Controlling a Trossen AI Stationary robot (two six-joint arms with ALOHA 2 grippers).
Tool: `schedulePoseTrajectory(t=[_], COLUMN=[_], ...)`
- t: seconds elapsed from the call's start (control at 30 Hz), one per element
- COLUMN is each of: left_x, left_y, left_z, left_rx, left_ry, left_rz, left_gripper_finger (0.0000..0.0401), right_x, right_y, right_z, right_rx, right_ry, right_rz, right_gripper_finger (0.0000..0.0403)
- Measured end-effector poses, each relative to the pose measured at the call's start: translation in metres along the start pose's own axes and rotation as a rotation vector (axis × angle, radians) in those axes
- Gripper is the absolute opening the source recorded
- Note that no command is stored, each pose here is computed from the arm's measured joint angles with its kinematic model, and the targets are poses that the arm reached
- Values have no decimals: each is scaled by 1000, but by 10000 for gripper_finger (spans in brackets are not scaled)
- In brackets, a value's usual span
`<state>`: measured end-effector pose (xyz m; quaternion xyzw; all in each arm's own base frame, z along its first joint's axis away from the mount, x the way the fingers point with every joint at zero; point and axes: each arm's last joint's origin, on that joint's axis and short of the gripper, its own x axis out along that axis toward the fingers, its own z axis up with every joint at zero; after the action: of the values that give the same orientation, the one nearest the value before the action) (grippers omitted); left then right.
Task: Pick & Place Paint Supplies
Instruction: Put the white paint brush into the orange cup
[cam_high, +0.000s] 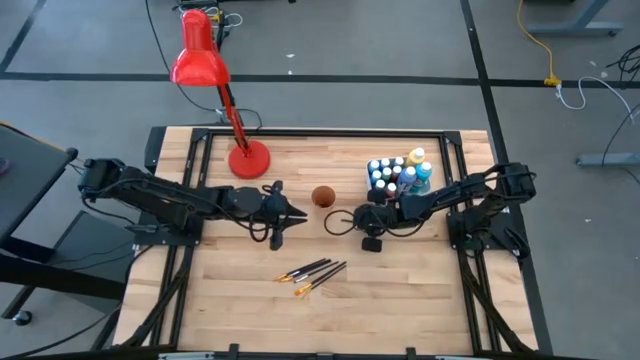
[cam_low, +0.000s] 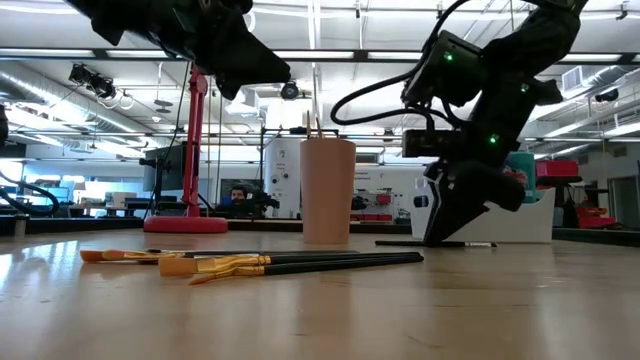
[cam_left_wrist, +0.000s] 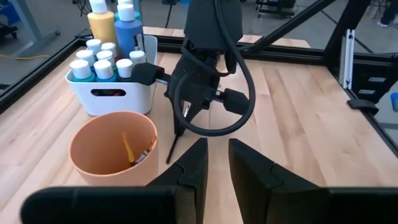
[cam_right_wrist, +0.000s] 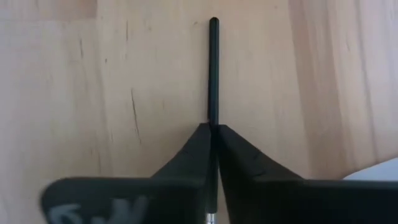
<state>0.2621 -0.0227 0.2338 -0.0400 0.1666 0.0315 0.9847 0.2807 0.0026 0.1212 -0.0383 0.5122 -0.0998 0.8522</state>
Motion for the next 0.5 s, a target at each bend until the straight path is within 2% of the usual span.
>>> schedulePoseTrajectory(t=[0.13, 0.3, 0.5], left_x=[0, 0, 0], left_y=[0, 0, 0], left_z=[0, 0, 0], left_rx=[31, 31, 32], left_ry=[0, 1, 1], left_rz=[1, 1, 1], left_gripper_finger=[71, 71, 71], right_x=[-2, -6, -18], right_y=[5, 16, 40], right_z=[-1, 0, 9], right_rx=[-99, -126, -164], right_ry=[13, 18, 23], right_rz=[-3, 8, 129], right_gripper_finger=[11, 13, 2])
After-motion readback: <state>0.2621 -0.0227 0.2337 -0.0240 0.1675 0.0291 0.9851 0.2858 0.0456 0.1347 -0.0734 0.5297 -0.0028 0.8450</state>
